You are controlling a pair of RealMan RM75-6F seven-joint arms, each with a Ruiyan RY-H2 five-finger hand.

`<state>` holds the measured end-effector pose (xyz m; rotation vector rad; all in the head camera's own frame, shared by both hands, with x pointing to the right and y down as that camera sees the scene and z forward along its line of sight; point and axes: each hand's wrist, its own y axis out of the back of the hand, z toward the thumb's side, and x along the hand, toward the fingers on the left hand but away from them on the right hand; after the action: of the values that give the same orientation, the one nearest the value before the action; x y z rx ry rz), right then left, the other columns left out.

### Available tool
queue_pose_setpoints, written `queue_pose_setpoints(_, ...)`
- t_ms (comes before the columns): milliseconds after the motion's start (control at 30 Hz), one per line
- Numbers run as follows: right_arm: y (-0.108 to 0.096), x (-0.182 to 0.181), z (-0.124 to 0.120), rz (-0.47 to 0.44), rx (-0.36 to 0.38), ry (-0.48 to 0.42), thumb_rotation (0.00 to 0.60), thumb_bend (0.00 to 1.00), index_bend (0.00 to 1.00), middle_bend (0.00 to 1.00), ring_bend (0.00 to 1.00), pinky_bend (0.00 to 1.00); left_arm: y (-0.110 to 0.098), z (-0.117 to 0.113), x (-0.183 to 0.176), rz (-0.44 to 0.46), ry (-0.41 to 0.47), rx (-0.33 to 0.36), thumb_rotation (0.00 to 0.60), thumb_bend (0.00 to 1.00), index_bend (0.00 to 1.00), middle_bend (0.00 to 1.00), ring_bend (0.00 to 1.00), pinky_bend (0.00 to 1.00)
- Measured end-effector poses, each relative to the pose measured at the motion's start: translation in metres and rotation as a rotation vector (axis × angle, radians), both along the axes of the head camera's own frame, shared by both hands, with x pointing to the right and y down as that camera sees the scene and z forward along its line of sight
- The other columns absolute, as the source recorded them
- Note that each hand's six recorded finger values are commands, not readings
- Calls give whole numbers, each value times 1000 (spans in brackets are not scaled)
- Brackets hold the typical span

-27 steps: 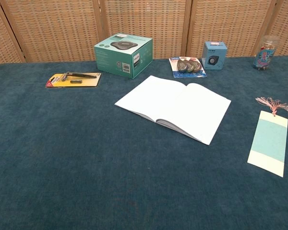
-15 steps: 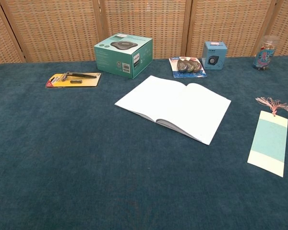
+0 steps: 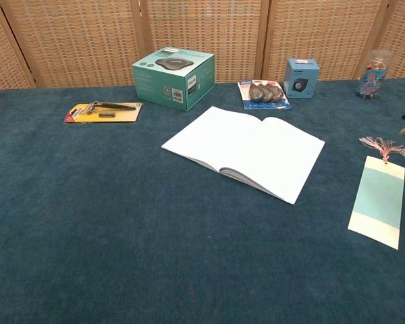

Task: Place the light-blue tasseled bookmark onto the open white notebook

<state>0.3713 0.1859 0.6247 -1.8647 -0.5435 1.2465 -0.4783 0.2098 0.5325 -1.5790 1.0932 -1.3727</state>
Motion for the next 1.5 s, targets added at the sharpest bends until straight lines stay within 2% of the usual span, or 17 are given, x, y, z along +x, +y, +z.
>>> queue_pose_setpoints(233,-29,-37,54,-119,-65,62,600,1000,136,32,0,62,-5,5,-1,-19,-4,-14,600,0,0,0,0,0)
queue_pose_setpoints(433,-44,-45,78,-138,-77,133,600,1000,136,32,0,70,-7,5,-3,-28,-2,-15,600,0,0,0,0,0)
queue_pose_setpoints(933,-65,-24,107,-72,-91,284,600,1000,136,32,0,72,-7,5,-4,-34,3,-22,600,0,0,0,0,0)
queue_pose_setpoints(1500,-68,-4,118,-38,-105,380,600,1000,137,32,0,81,-6,6,-3,-30,6,-27,600,0,0,0,0,0)
